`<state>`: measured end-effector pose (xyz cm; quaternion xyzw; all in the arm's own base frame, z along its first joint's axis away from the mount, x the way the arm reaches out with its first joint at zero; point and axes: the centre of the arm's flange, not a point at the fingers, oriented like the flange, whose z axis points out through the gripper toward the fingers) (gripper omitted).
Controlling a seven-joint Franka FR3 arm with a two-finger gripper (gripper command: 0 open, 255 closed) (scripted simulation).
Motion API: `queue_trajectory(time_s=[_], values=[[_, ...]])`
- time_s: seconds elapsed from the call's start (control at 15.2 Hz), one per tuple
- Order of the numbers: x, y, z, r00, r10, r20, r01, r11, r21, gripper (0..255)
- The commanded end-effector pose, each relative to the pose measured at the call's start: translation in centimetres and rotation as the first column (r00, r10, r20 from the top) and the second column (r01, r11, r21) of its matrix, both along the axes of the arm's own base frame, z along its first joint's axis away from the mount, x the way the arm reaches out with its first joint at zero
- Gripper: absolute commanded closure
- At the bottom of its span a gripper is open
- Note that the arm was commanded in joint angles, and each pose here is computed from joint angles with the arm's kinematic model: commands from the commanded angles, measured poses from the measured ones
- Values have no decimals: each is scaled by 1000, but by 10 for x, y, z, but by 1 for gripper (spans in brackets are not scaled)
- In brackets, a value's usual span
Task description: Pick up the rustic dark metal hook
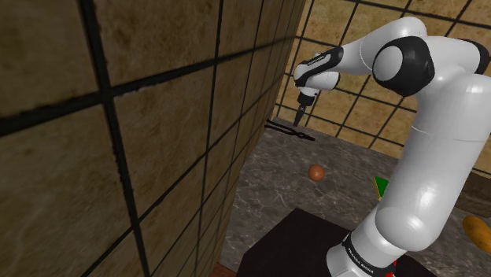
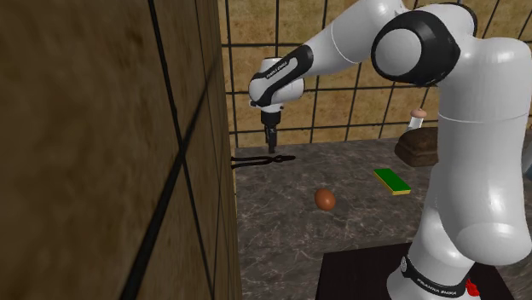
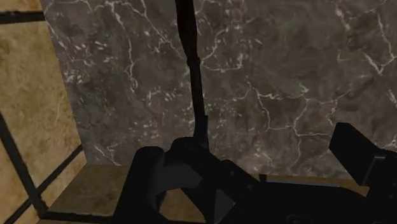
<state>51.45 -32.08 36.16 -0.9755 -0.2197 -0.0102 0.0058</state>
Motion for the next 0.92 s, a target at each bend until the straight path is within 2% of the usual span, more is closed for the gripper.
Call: queue_trajectory(time_s=[0.0, 0.26, 0.86], values=[[15, -14, -15, 1000, 25, -8, -25, 1000, -5, 0], [40, -41, -42, 998, 63, -21, -63, 998, -14, 0], [40, -41, -82, 998, 63, -21, -63, 998, -14, 0]])
